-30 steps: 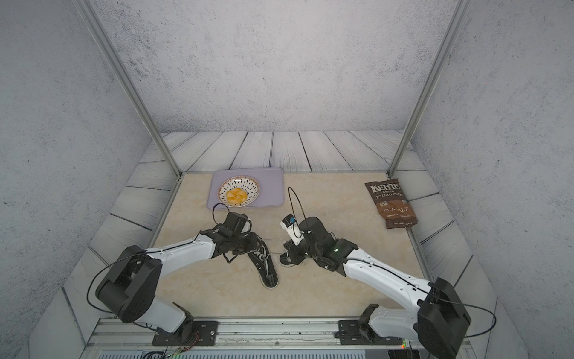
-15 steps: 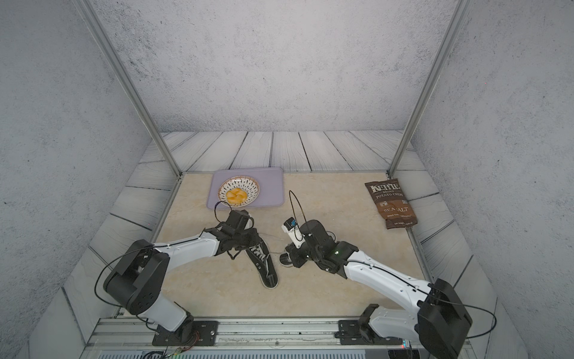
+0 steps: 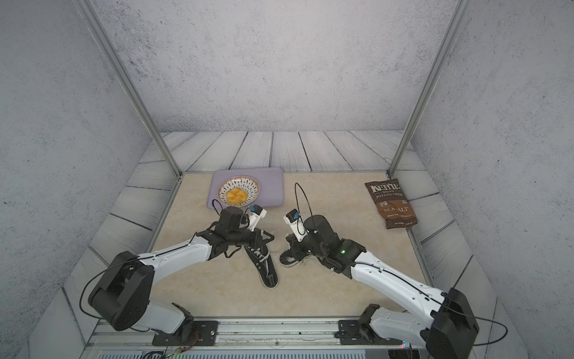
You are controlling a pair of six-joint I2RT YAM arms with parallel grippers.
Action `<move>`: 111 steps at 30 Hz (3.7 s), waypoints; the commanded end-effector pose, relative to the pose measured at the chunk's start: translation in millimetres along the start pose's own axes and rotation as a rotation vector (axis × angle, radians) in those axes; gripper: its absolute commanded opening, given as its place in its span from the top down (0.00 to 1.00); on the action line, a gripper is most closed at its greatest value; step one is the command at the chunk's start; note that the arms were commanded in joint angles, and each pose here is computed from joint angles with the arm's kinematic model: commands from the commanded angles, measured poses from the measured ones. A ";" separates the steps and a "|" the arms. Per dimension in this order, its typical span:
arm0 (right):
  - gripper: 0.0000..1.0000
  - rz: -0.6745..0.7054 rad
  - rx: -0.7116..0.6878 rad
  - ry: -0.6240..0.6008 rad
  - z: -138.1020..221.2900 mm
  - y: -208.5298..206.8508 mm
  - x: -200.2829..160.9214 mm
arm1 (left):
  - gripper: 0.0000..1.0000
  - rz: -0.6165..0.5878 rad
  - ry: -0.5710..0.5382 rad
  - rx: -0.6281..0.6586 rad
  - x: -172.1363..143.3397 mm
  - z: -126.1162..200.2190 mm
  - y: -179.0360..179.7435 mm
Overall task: Tie the shoes
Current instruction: Cross the shoelace with the shoelace.
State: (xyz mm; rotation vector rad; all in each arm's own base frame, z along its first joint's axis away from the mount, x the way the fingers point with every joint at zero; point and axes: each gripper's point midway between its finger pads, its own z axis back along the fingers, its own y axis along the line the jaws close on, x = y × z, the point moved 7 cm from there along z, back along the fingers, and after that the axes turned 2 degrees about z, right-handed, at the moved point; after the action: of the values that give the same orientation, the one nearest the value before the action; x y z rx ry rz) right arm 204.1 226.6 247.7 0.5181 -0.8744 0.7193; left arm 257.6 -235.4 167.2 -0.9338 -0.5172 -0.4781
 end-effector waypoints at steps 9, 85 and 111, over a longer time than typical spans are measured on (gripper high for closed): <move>1.00 0.045 -0.027 -0.148 28.2 2.4 53.8 | 0.82 -0.167 -0.001 -0.199 4.6 -8.6 -14.3; 1.00 -0.088 0.308 -0.047 -73.1 -13.7 69.1 | 0.99 -0.211 0.037 -0.310 -30.8 13.2 -27.6; 0.24 -0.335 0.501 0.301 -160.0 -27.2 -13.2 | 0.99 0.025 -0.068 -0.239 -45.3 31.2 14.3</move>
State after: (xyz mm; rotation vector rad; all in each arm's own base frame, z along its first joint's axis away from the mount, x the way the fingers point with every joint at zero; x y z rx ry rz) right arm 294.0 325.4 128.9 0.9917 -0.2328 0.6684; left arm 220.7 -196.2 146.1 -1.1610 -0.5257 -0.5254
